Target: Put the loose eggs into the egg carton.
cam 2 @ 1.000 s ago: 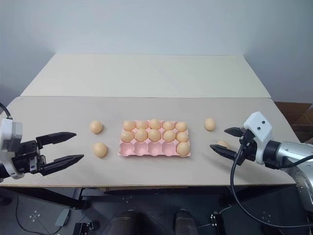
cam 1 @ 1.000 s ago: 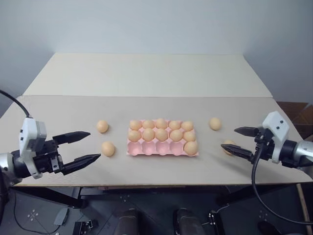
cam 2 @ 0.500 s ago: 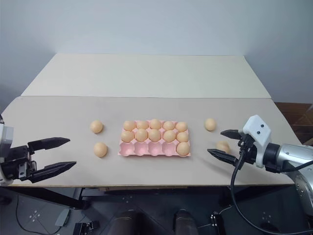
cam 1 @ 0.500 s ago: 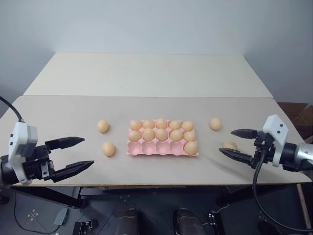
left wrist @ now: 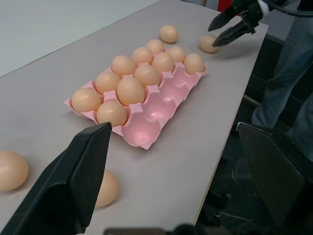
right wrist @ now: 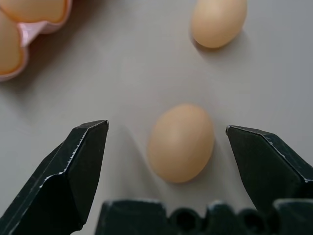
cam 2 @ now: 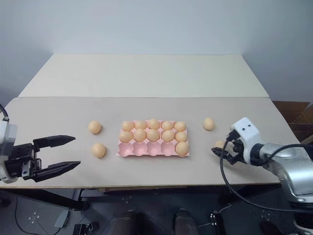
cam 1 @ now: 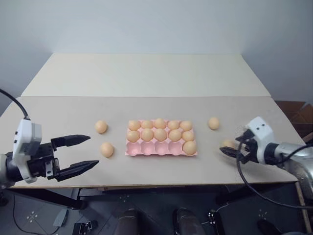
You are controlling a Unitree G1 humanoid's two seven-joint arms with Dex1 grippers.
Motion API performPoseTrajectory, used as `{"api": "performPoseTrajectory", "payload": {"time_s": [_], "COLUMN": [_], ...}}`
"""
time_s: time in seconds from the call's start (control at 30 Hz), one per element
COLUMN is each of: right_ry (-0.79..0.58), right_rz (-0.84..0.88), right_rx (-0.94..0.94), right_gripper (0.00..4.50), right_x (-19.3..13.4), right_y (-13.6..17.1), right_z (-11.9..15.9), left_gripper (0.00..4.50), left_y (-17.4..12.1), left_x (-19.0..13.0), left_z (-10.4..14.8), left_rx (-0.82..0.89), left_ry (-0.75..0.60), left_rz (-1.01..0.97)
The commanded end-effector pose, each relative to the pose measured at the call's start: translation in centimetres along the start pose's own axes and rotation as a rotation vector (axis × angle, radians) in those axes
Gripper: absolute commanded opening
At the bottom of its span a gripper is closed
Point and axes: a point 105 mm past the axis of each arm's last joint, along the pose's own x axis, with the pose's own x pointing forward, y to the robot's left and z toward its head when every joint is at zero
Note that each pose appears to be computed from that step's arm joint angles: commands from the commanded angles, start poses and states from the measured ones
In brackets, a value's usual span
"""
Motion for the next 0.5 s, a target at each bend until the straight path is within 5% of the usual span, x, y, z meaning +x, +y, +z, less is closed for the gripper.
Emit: {"api": "performPoseTrajectory", "payload": {"time_s": [0.03,0.1,0.2,0.4,0.5], "right_ry": [0.048,0.054,0.045,-0.052,-0.125], "right_rz": [-0.11,-0.123,-0.121,-0.139,-0.09], "right_rx": [0.024,0.039,0.05,0.022,-0.012], "right_gripper": [4.5,4.5,3.91,1.94,1.91], "right_x": [1.1,1.6,1.9,1.3,0.9], "right_y": [-1.7,-1.9,-1.9,-1.5,0.0], "right_z": [-0.7,-0.9,-0.8,2.1,4.6], "left_gripper": [4.47,4.47,4.5,4.5,4.5], "left_y": [-0.1,-0.1,-0.2,-0.2,-0.1], "left_x": [0.1,0.1,0.1,-0.1,0.0], "left_z": [0.7,0.7,0.6,0.5,0.5], "left_rx": [0.043,0.046,0.048,0.053,0.056], "left_ry": [-0.001,0.0,0.003,0.006,0.006], "left_rz": [-0.009,-0.007,-0.004,0.007,0.009]}}
